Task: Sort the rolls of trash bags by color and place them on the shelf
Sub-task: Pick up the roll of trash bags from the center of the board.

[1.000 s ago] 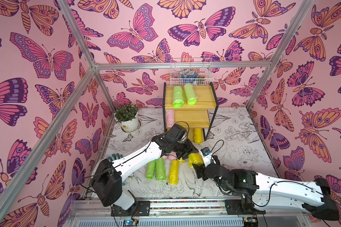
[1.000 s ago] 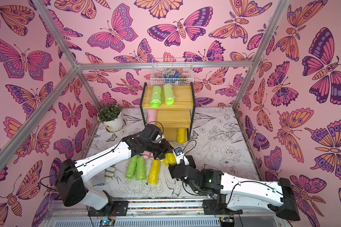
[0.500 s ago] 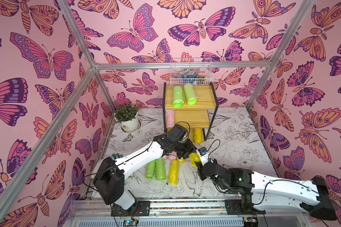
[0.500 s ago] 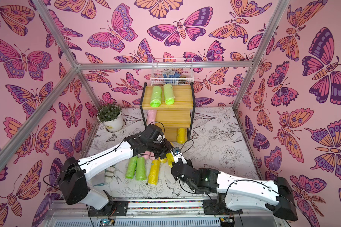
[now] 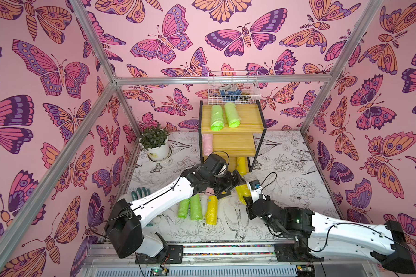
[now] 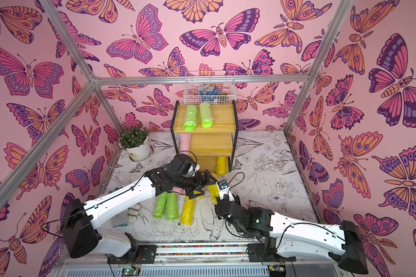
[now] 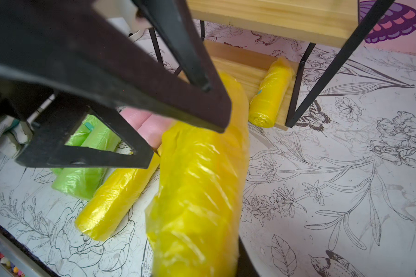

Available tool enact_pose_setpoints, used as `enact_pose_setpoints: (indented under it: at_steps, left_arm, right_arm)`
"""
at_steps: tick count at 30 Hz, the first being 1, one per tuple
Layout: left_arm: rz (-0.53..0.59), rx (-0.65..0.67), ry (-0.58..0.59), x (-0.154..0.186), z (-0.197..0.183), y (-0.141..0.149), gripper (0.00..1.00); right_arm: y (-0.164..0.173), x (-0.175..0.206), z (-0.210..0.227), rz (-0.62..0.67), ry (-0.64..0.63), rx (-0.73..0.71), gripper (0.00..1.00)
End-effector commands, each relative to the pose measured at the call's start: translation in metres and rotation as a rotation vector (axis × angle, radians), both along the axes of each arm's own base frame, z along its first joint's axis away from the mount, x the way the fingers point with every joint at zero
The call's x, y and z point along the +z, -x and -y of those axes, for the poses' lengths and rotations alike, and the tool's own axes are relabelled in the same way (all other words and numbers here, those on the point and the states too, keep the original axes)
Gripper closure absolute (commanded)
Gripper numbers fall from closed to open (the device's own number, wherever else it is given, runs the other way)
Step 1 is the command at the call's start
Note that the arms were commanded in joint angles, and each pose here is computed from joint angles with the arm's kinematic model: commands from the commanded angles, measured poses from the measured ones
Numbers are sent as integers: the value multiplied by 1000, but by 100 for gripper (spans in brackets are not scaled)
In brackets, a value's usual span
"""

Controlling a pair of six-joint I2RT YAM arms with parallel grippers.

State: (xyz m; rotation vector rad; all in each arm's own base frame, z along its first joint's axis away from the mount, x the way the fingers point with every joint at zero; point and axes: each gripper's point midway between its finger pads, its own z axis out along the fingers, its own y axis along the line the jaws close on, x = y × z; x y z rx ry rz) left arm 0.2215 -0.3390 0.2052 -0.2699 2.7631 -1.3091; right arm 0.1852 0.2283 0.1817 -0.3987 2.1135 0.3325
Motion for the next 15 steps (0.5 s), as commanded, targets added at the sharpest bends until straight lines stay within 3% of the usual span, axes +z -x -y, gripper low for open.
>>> enact_pose_setpoints:
  at_steps: [1, 10, 15]
  left_arm:
    - [130, 50, -33, 11, -20, -7, 0]
    - [496, 196, -121, 64, -104, -1, 2]
    - [662, 246, -100, 88, -141, 15, 3]
  right_arm:
    - [-11, 13, -1, 34, -74, -69, 100]
    - [-34, -6, -24, 67, -202, -184, 100]
    - [-54, -9, -32, 137, -261, -244, 100]
